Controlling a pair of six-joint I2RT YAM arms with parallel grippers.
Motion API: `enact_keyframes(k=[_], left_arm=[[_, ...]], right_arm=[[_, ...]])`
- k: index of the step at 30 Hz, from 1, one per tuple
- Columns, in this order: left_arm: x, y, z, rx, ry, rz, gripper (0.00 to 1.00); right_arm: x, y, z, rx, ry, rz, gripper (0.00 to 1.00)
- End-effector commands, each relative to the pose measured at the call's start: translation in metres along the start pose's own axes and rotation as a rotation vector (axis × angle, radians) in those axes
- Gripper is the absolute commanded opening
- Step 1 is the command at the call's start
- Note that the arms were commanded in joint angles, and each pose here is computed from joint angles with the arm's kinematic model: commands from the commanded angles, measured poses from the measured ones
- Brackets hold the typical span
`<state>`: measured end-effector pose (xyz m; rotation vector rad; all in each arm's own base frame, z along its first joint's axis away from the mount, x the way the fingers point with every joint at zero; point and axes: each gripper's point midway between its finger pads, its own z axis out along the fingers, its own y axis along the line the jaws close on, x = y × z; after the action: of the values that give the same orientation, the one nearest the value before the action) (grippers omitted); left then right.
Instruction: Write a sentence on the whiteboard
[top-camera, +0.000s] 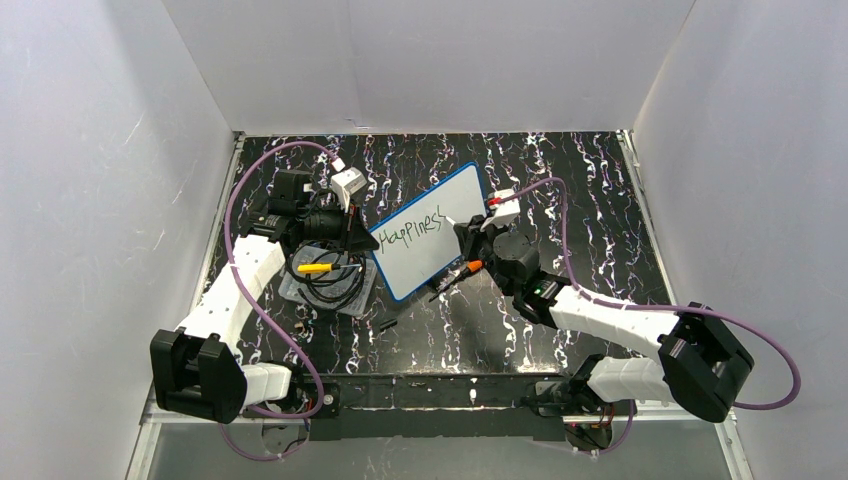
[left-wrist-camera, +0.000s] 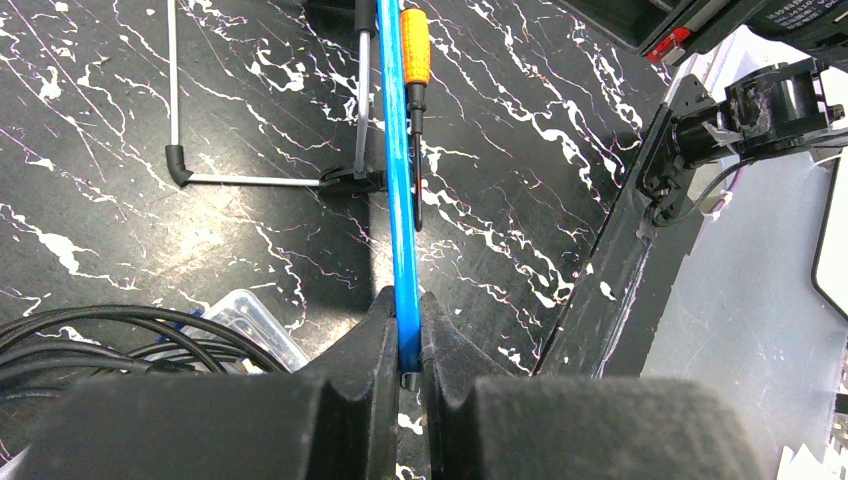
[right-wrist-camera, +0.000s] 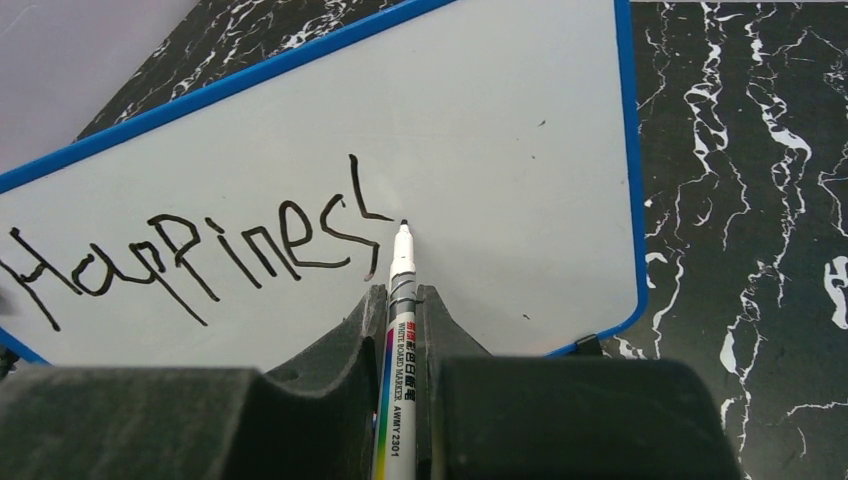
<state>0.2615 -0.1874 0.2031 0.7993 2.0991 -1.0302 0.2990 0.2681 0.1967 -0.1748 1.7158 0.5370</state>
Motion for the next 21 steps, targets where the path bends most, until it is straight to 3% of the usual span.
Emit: enact_keyframes(k=[1, 21], left_arm=[[-0.010, -0.031, -0.008, 0.115, -0.045, 0.032, 0.00], [-0.011, -0.031, -0.008, 0.108, -0.050, 0.031, 0.00]], right_arm=[[-0.010, -0.011, -0.003, 0.053, -0.039, 0.002, 0.01], [0.014, -0.007, -0.012, -0.003, 0.026, 0.010, 0.01]])
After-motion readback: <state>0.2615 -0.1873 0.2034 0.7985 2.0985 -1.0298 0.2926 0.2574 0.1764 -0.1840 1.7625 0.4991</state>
